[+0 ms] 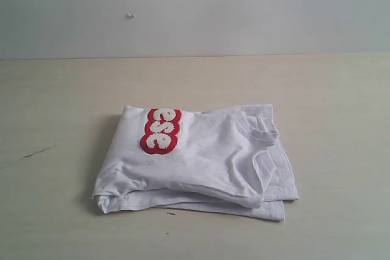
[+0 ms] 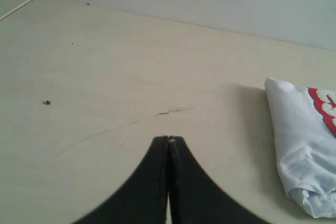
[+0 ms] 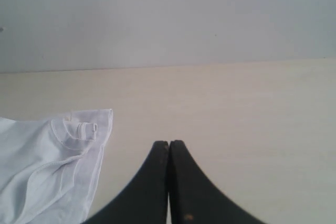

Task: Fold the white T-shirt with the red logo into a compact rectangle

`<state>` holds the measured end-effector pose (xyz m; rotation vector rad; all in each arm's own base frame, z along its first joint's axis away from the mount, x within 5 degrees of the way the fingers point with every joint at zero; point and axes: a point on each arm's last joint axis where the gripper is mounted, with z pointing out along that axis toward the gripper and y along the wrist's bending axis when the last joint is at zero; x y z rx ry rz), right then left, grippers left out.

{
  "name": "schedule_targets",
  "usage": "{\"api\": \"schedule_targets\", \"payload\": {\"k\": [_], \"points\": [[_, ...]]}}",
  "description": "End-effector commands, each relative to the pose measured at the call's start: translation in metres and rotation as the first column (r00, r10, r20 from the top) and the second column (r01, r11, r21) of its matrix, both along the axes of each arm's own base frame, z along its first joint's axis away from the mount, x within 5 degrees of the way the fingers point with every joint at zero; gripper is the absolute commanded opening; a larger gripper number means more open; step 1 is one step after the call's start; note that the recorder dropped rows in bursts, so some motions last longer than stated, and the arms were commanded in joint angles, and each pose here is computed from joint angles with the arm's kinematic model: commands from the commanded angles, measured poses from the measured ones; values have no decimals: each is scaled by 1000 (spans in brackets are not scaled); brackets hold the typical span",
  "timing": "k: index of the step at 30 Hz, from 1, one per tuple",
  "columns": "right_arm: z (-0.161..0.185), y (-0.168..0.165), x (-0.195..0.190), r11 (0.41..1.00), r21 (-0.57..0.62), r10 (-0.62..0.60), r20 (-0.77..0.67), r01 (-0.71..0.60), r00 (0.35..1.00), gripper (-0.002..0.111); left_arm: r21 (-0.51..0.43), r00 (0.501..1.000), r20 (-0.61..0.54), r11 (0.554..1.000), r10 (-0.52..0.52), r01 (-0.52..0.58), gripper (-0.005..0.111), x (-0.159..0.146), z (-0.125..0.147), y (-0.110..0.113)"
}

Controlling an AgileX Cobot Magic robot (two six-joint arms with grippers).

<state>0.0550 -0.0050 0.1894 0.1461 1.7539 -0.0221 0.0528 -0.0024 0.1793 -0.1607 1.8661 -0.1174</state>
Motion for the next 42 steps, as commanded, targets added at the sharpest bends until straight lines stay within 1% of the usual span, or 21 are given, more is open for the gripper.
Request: {"api": "schedule_targets", "payload": {"k": [1,9,42], "points": [[-4,-1,-1,1000,-15,-9,-37,9,999,0,-6,1000,9,1000,-6,6,0,0,0,-1],[-6,-1,-1,999,-41,-4,-54,2,999,0,-6,1000,9,1000,-6,6,0,0,0,-1],[-6,-1,-2,999,-34,-3,-62,1,998,0,-6,1000,9,1000,-6,6,0,0,0,-1]]}}
